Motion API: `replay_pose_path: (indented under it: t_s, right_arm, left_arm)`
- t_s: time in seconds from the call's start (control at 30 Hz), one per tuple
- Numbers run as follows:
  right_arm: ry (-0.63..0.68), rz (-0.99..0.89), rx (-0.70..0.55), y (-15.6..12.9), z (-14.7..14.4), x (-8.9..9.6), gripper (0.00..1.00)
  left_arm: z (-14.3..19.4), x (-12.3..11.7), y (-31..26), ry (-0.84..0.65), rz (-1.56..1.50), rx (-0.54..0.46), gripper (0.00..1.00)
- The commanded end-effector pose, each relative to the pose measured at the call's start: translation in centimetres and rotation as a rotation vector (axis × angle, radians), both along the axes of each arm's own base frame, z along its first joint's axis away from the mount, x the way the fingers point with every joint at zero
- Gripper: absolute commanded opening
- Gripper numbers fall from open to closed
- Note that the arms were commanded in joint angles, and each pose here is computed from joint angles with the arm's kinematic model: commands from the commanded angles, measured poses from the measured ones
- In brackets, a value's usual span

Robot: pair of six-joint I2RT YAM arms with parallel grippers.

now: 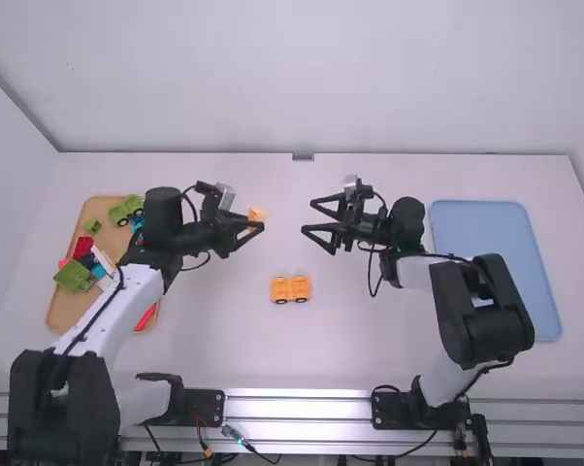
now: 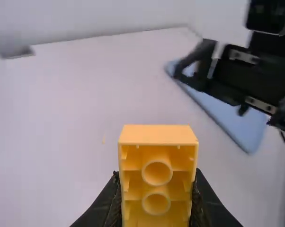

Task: Assemble lego blocks to make yellow taxi

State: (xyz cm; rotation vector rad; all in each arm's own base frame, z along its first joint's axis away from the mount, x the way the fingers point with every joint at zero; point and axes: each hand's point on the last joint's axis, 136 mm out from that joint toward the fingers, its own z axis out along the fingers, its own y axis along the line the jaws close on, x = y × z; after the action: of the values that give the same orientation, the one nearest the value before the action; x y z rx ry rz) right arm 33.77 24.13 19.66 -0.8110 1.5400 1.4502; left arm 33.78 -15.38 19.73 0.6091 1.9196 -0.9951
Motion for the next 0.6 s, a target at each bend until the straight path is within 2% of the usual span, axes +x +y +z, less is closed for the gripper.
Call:
replay_pose_path:
  t_s: [0.0, 0.17, 0.27, 0.43, 0.53, 0.57]
  right_arm:
    - [0.035, 0.121, 0.0, 1.1, 0.4, -1.0, 0.96]
    - [0.032, 0.187, -0.009, 2.6, 0.6, -1.7, 0.93]
    - [0.021, 0.206, -0.014, 3.3, 0.7, -2.0, 0.88]
    - [0.032, 0.219, -0.024, 3.7, 0.6, -2.0, 0.67]
    - [0.033, 0.218, -0.024, 3.7, 0.6, -2.0, 0.59]
    - [0.033, 0.219, -0.024, 3.7, 0.6, -2.0, 0.54]
  left_arm:
    - [0.1, -2.2, -2.7, -0.005, -0.211, -0.098, 0.01]
    - [-0.4, -2.1, -4.6, -0.01, -0.301, -0.154, 0.02]
    - [-0.5, -2.4, -5.6, -0.023, -0.355, -0.174, 0.02]
    - [-0.4, -2.3, -5.8, -0.031, -0.359, -0.178, 0.01]
    - [-0.4, -2.4, -5.9, -0.029, -0.361, -0.179, 0.01]
    - [-0.5, -2.4, -5.9, -0.026, -0.362, -0.179, 0.01]
